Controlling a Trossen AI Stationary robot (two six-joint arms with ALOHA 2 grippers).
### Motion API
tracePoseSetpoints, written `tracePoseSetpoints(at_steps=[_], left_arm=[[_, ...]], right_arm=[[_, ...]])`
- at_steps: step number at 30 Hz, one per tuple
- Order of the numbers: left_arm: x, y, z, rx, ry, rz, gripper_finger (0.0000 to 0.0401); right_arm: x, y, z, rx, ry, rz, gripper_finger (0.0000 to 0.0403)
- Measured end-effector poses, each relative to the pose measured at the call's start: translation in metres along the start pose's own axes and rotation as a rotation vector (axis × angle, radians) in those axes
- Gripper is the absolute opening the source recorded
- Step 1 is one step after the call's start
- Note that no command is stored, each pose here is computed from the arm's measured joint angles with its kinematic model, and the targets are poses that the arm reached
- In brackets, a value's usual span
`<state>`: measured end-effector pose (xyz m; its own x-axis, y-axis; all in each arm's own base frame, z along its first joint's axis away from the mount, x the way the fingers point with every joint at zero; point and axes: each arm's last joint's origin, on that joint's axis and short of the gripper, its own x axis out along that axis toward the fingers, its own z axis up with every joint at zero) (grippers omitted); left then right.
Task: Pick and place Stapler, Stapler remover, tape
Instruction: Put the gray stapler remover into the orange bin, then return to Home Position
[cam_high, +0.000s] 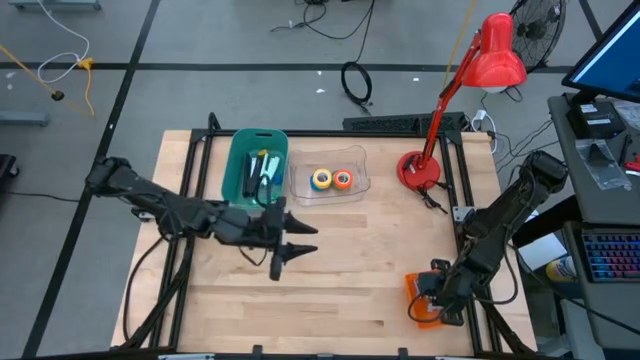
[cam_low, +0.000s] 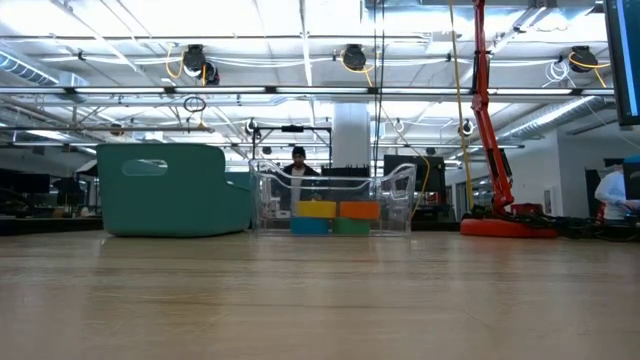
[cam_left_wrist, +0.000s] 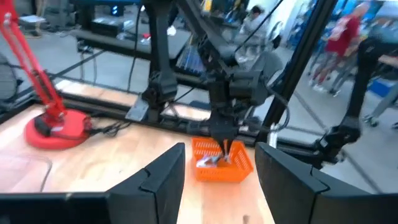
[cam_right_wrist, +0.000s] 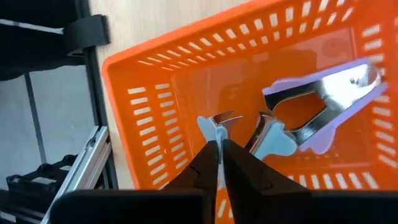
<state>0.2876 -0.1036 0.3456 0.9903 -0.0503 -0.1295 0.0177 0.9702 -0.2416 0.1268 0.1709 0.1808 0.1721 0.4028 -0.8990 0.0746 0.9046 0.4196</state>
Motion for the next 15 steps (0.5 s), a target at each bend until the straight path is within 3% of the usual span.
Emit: tracePoseSetpoints(at_steps=[8, 15], left_arm=[[-0.005, -0.012, -0.008, 0.010, 0.030, 0.014, 0.0198], [-0.012, -0.023, -0.012, 0.035, 0.046, 0.010, 0.0198]], right_arm=[[0.000, 0.000, 0.000, 0.046, 0.007, 0.011, 0.0076], [-0.016, 0.013, 0.004, 0.087, -0.046, 0.209, 0.0097]])
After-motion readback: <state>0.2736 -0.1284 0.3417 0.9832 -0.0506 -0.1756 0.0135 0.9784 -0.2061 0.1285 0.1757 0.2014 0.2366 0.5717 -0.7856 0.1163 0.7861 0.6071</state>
